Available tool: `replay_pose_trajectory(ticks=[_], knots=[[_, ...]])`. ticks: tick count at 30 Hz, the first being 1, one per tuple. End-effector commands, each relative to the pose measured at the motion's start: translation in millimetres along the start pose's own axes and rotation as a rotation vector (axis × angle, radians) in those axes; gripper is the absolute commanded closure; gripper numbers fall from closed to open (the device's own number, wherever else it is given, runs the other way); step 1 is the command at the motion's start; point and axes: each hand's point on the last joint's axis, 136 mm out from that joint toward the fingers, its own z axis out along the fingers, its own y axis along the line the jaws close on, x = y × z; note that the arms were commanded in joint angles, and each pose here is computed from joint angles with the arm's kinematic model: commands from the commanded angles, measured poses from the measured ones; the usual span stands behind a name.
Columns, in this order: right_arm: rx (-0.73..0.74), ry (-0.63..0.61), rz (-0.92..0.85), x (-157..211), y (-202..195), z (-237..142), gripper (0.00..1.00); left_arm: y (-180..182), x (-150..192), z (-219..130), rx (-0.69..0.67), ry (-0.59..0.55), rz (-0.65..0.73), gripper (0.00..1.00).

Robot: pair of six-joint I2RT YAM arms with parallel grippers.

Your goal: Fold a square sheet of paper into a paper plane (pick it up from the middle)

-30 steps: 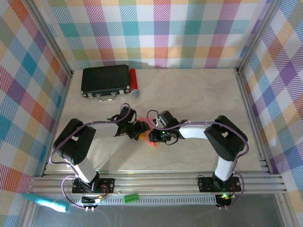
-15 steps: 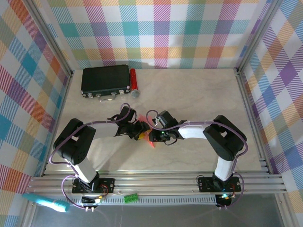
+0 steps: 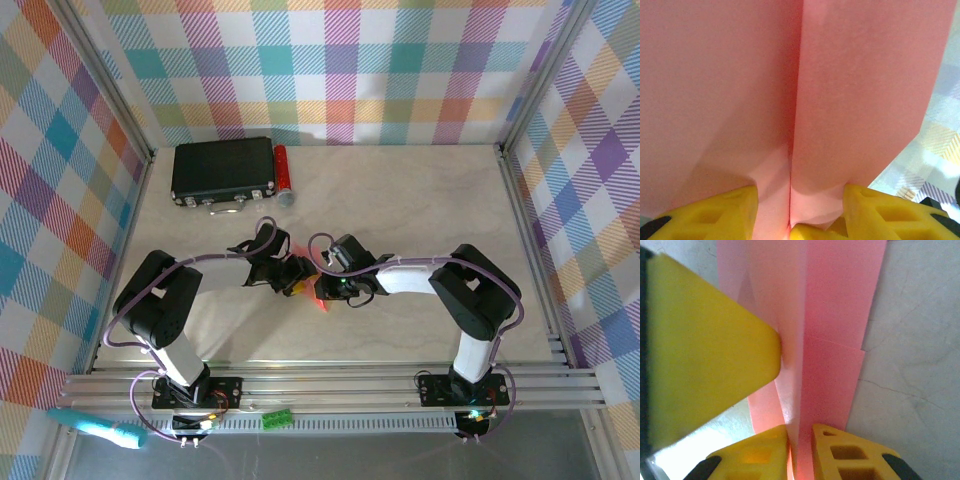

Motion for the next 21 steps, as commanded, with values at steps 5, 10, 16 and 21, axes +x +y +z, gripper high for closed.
replay_pose_trajectory(ticks=[5, 10, 16, 21], knots=[[0.033, 0.017, -0.035, 4, -3, -5, 0.82, 0, 7, -15, -0.059, 0.000, 0.016, 0.50], [0.030, 0.027, -0.044, 5, -3, -5, 0.82, -3, -1, -18, -0.042, -0.018, 0.023, 0.49], [0.027, 0.022, -0.046, 3, -1, -6, 0.82, 7, -5, -13, -0.046, -0.017, 0.003, 0.49], [0.016, 0.014, -0.052, 0, 3, -7, 0.80, 11, -5, -7, -0.055, 0.000, -0.007, 0.49]])
